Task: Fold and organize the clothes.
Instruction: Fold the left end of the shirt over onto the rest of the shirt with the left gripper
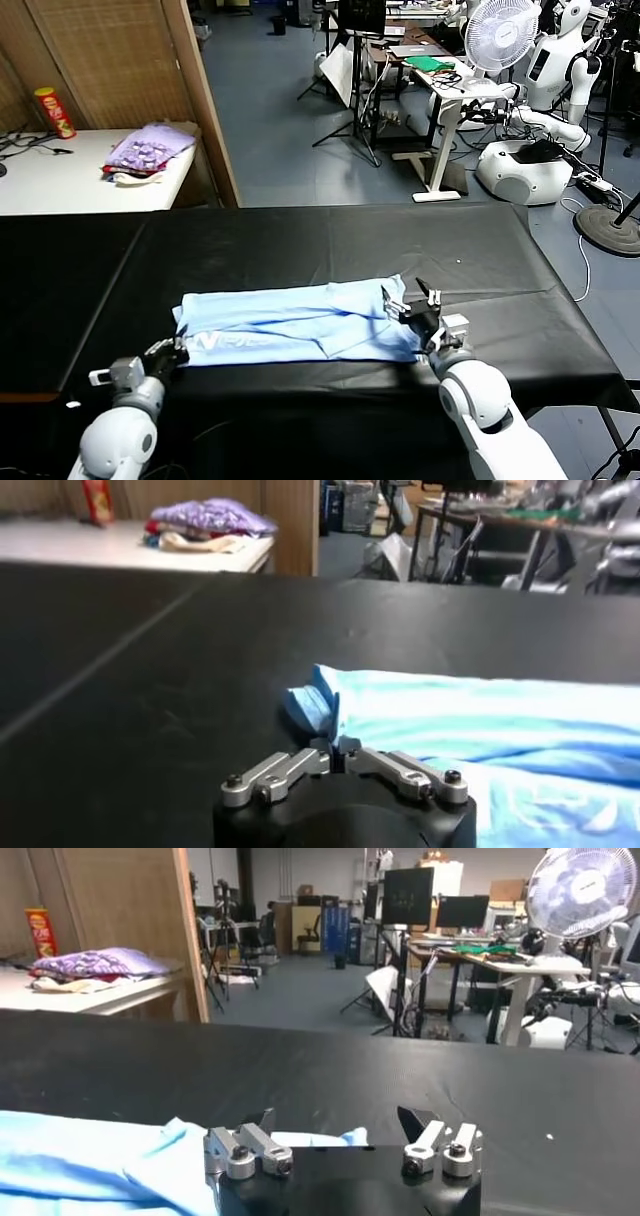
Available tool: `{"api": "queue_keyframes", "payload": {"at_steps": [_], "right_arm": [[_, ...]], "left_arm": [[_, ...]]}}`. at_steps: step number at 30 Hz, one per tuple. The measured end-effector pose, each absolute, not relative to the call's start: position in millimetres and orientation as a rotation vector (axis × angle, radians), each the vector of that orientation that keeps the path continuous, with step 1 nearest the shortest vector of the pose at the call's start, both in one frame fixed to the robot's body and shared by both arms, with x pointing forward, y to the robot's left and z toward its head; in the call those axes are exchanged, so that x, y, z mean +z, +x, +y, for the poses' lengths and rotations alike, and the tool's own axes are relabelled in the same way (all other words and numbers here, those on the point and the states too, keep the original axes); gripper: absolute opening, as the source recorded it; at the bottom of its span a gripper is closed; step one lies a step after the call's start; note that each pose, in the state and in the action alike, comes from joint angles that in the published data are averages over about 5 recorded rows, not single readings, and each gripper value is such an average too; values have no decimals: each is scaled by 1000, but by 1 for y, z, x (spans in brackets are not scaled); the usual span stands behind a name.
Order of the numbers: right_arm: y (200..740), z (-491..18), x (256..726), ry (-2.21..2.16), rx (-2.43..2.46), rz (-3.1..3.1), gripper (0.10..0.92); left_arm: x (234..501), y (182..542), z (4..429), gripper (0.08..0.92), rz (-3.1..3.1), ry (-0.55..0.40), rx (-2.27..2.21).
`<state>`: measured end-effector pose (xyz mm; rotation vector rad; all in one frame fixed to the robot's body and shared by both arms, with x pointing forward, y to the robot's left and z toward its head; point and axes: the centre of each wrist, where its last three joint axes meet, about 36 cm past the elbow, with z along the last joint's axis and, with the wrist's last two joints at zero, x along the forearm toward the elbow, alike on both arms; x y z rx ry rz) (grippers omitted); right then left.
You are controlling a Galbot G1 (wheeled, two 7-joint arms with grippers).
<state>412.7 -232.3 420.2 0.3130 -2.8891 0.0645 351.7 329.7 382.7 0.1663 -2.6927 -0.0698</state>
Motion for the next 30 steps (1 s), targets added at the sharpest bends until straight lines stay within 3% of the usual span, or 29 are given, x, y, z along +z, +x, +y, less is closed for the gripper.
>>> {"api": "queue_keyframes", "payload": {"at_steps": [6,11,14,19,30], "right_arm": [[410,-232,424,306,58,-2898,798],[406,-229,425,308,44,-2900,798],[403,-229,425,305,47,-2900,798],[398,-232,427,281,72,-2905,798],[391,-246,421,193,107,-2893,798]], "left_arm": [[387,347,367,154,-2677,244,-381],[408,347,404,154,-2663,309,-620],[421,347,402,154,-2678,298,-616],[442,348,358,154,-2744,190,-356],[468,355,232,154,-2719,-198,390]]}}
